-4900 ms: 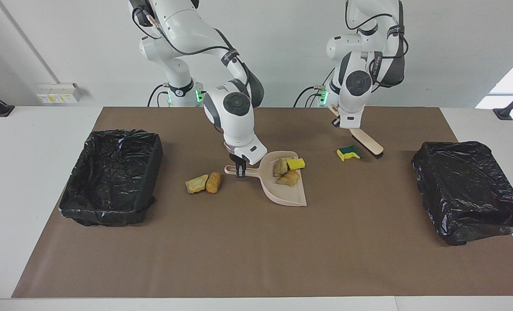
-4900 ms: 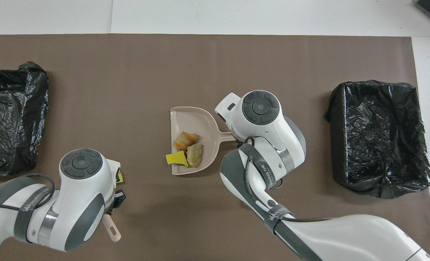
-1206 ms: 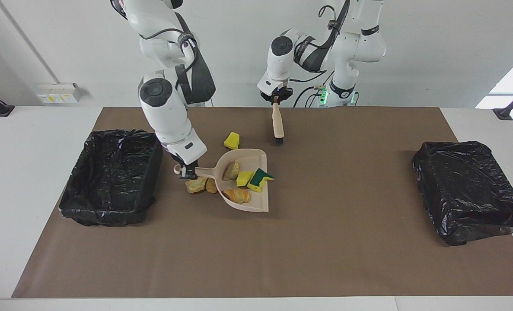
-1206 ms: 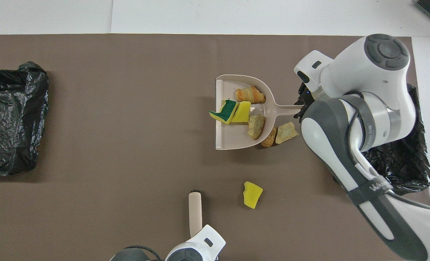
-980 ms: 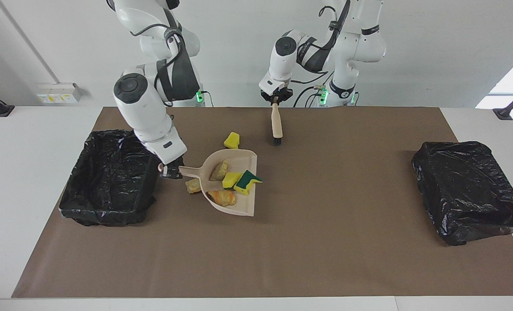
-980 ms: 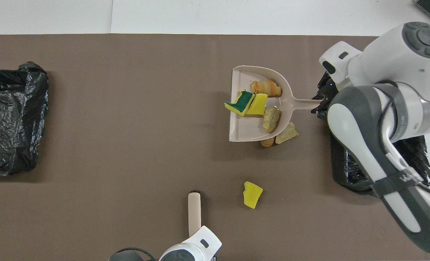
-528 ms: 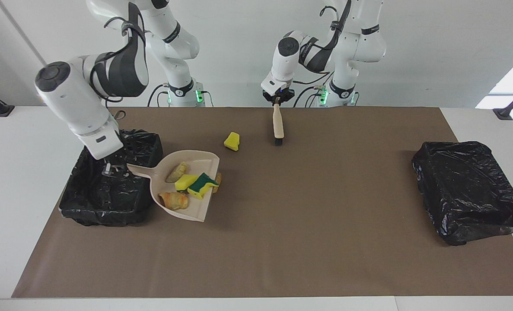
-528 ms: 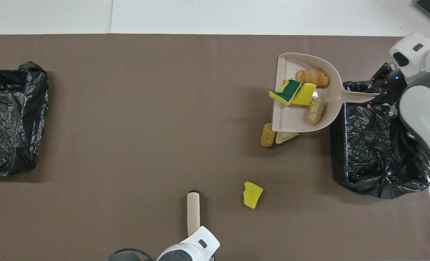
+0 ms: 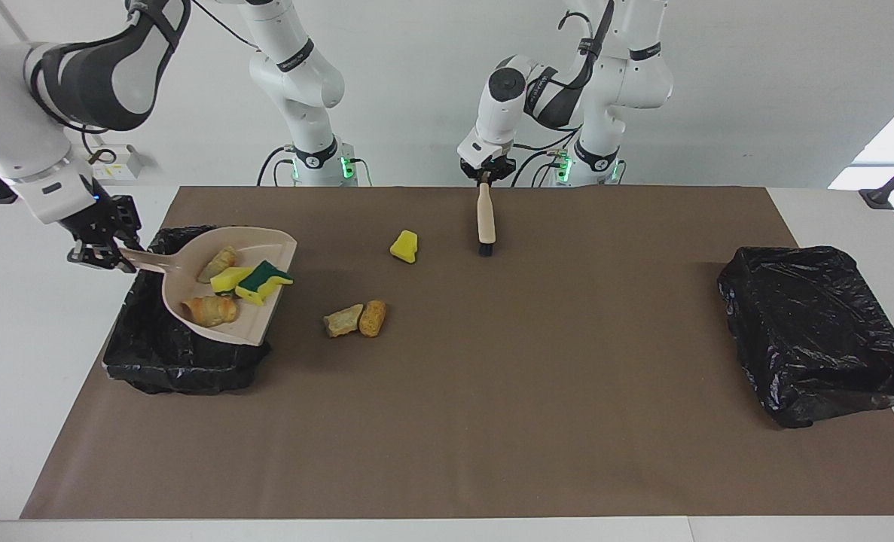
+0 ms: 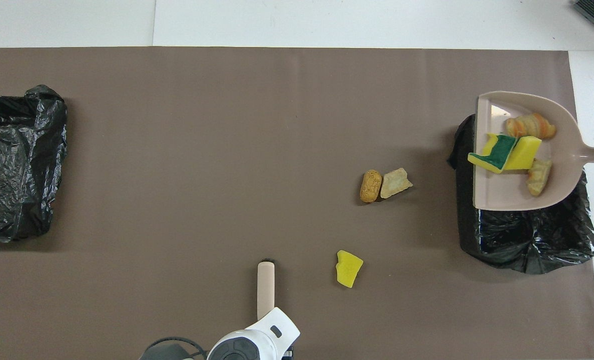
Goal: Sweep and dump trash in bin
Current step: 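Tip the dustpan over the black bin with the right gripper, then bring the empty dustpan back to the table center with the right gripper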
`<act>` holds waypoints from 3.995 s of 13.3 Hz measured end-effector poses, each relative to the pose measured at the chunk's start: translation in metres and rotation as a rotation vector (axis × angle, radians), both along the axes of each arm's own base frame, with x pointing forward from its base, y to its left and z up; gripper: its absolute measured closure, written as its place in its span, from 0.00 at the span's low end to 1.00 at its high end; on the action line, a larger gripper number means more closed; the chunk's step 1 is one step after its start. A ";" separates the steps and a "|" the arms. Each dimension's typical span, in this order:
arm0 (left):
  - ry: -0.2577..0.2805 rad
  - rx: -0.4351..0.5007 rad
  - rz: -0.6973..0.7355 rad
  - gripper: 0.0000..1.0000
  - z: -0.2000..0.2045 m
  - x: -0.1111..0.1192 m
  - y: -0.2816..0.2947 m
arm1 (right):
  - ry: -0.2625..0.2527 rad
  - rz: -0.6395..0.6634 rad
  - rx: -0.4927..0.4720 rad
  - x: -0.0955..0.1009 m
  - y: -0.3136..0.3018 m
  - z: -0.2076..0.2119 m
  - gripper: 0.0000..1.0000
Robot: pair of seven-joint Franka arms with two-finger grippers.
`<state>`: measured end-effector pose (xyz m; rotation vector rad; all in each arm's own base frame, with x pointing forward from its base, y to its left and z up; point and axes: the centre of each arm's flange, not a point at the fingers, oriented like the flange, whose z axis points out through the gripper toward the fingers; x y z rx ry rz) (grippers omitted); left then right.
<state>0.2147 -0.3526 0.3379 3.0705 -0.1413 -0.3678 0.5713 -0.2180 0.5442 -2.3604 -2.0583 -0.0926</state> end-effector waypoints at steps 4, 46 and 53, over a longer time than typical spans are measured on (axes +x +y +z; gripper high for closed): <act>-0.028 -0.026 0.003 0.34 0.017 0.037 -0.002 | 0.076 0.045 -0.191 -0.013 -0.035 -0.002 0.68; -0.195 0.015 -0.058 0.00 0.358 0.295 0.296 | 0.004 -1.128 0.053 0.044 0.451 -0.096 0.68; -0.195 0.016 -0.046 0.00 0.358 0.296 0.302 | -0.011 -1.409 0.082 -0.020 0.629 -0.190 0.68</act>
